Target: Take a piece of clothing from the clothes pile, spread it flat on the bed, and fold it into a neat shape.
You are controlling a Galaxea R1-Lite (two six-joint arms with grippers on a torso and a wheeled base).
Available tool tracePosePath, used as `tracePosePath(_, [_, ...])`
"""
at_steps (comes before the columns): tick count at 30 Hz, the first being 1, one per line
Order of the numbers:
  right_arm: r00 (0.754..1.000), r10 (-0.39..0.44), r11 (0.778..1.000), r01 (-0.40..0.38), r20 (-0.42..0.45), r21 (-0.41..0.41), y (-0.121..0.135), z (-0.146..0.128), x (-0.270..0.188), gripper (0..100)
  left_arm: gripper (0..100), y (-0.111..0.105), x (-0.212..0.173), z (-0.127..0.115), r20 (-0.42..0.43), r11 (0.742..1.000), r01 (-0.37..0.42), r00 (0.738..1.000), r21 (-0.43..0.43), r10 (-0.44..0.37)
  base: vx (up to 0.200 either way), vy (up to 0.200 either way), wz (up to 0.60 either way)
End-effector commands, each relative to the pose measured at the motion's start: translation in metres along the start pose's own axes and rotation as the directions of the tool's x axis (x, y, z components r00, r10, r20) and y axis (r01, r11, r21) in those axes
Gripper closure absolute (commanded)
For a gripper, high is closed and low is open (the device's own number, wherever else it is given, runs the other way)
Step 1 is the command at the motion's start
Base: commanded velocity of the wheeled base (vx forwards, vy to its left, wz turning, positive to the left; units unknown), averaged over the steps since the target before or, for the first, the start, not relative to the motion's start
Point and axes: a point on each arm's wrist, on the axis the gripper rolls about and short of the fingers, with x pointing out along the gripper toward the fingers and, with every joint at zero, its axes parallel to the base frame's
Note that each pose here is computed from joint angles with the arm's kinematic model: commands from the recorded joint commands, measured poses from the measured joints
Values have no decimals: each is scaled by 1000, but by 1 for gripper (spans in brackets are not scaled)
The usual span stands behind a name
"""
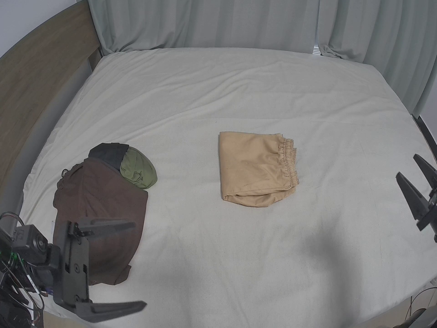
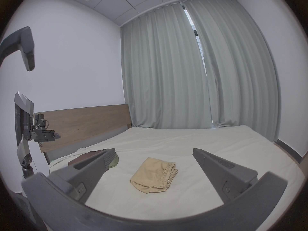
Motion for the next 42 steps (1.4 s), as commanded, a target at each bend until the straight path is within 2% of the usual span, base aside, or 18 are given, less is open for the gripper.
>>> tracePosePath(1, [996,-16,999,20,82,-38,12,9,-37,0,0,2,-17,7,22,990,-136,991,23,135,0,0,0])
tracePosePath(2, [996,-16,999,20,82,-38,12,9,-37,0,0,2,-17,7,22,990,-136,991,23,135,0,0,0])
tracePosePath(3, [995,-17,999,21,95,-41,23,11,-63,0,0,4,-31,14,45,968,-241,970,67,238,0,0,0])
tracePosePath(10, [994,-30,998,35,104,-49,39,7,-106,0,0,-7,-45,29,109,938,-311,949,156,296,0,0,0])
tracePosePath(13, [994,-73,996,77,85,-53,51,1,-132,0,0,-21,-52,35,125,929,-326,943,175,307,0,0,0])
tracePosePath(17, [994,-88,994,92,65,-52,60,-6,-153,0,0,-47,-63,30,80,937,-328,944,121,320,0,0,0])
tracePosePath(19, [993,-96,994,99,68,-53,60,-7,-154,0,0,-52,-65,28,70,937,-331,943,107,325,0,0,0])
tracePosePath(21, [987,-142,988,145,70,-49,59,-11,-155,0,0,-73,-75,17,27,936,-347,938,56,346,0,0,0])
tracePosePath(25, [984,-174,982,177,45,-71,56,-22,-153,0,0,-100,-86,6,12,919,-395,919,4,395,0,0,0])
tracePosePath(27, [982,-189,974,190,15,-122,54,-35,-151,0,0,-115,-93,4,30,908,-418,908,-38,419,0,0,0])
tracePosePath(31, [975,-222,965,217,-20,-147,52,-46,-150,0,0,-134,-99,-2,40,897,-438,897,-67,441,0,0,0])
tracePosePath(34, [972,-233,964,226,-34,-143,52,-48,-150,0,0,-146,-103,-20,36,876,-479,876,-54,481,0,0,0])
tracePosePath(37, [971,-235,964,227,-49,-143,52,-49,-150,0,0,-143,-103,-30,13,867,-498,867,-15,498,0,0,0])
tracePosePath(39, [960,-261,960,247,-102,-135,51,-55,-151,0,0,-139,-104,-39,-3,833,-554,833,6,554,0,0,0])
tracePosePath(41, [934,-306,950,287,-186,-123,50,-64,-153,0,0,-138,-105,-44,-40,795,-606,794,19,606,0,0,0])
tracePosePath(42, [934,-306,950,287,-186,-123,50,-64,-153,0,0,-138,-105,-44,-40,795,-606,794,19,606,0,0,0])
